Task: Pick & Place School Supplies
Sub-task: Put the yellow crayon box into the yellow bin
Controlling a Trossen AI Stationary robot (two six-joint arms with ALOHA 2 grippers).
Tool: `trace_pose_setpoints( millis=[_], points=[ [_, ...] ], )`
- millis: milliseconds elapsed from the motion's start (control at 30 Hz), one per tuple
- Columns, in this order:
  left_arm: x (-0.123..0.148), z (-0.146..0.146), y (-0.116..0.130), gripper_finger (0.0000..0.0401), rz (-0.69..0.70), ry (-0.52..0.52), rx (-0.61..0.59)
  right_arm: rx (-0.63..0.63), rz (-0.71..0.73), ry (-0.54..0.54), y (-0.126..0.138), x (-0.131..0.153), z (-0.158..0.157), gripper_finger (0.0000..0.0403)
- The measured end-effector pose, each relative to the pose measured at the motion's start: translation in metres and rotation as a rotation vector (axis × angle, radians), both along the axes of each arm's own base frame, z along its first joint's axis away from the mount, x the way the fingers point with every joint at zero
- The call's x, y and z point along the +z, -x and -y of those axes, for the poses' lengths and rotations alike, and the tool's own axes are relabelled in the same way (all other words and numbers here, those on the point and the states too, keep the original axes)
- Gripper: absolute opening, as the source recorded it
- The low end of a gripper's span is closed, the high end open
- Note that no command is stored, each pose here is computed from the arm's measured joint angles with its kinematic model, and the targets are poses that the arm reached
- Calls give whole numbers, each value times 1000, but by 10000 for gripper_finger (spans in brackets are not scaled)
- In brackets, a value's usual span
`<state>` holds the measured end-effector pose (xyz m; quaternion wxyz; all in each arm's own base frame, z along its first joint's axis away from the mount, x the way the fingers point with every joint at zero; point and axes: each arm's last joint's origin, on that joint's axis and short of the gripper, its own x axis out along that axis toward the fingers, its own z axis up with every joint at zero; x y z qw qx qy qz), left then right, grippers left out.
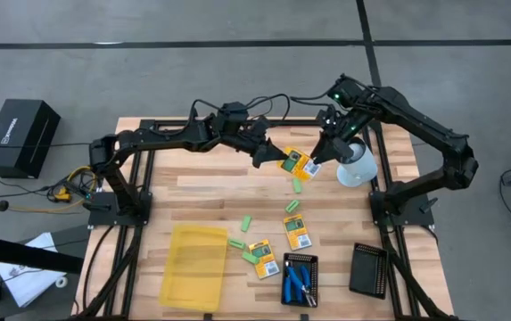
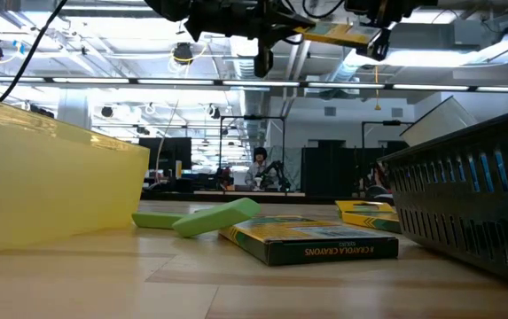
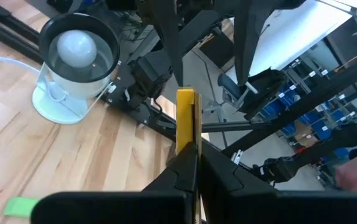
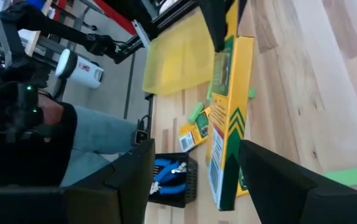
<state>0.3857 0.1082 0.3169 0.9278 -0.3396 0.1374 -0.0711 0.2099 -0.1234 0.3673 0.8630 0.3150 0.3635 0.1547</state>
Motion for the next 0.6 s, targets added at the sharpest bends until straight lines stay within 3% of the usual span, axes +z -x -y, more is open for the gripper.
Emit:
trace_pose_setpoints(
  millis=[600],
  points=[
    [18, 5, 5, 0, 89, -21, -8, -86, -7, 45, -3, 1, 8, 224]
  ],
)
